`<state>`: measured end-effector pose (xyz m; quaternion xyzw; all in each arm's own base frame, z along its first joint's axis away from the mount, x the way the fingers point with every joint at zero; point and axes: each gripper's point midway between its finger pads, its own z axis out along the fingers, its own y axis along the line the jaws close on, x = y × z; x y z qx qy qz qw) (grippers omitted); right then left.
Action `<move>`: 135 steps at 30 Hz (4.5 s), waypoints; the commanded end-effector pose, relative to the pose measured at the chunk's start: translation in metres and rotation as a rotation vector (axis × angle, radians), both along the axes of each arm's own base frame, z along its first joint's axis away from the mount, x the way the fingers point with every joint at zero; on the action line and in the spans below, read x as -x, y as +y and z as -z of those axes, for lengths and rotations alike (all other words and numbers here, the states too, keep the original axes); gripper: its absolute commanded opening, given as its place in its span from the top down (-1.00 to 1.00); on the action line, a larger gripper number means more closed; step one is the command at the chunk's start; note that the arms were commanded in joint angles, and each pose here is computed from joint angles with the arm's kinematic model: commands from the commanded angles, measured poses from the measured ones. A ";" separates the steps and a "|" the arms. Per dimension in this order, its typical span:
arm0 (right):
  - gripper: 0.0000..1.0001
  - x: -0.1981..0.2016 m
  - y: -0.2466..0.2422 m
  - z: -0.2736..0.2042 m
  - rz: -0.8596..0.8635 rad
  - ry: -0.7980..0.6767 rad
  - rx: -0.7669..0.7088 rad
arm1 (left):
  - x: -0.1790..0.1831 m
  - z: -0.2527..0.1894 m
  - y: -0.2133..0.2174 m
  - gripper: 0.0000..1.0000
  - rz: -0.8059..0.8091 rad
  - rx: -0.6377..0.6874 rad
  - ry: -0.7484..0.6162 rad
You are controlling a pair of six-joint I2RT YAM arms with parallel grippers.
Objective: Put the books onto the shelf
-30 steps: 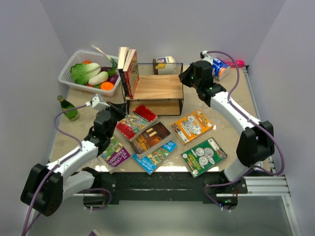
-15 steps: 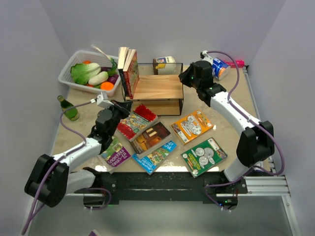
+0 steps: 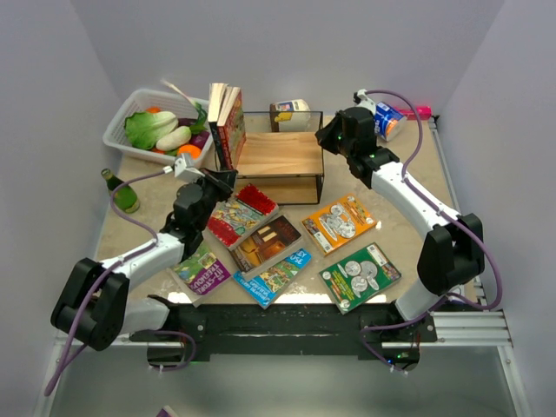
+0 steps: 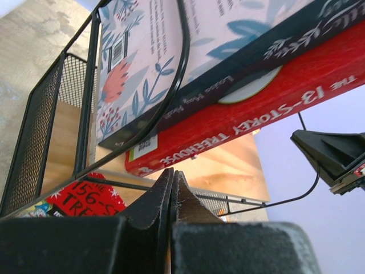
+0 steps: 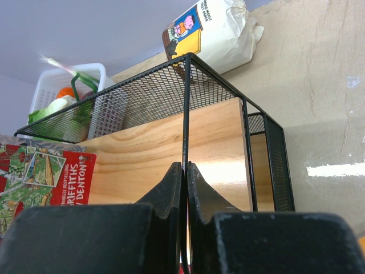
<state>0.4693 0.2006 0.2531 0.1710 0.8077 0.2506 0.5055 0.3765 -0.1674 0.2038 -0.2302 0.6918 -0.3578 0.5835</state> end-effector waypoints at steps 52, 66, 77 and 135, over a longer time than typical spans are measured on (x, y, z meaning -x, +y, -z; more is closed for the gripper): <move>0.35 0.028 -0.014 0.007 -0.014 0.088 0.064 | -0.007 -0.063 0.020 1.00 -0.037 -0.022 -0.123; -0.42 0.060 -0.033 -0.041 0.001 0.041 0.079 | 0.041 -0.095 0.034 0.57 -0.007 -0.077 -0.188; -0.40 0.147 -0.090 0.003 0.165 0.055 0.027 | 0.120 -0.048 0.016 0.04 0.189 -0.193 -0.066; 1.00 0.227 0.089 0.141 -0.609 0.310 -0.345 | 0.193 0.119 -0.032 0.07 0.418 -0.355 0.346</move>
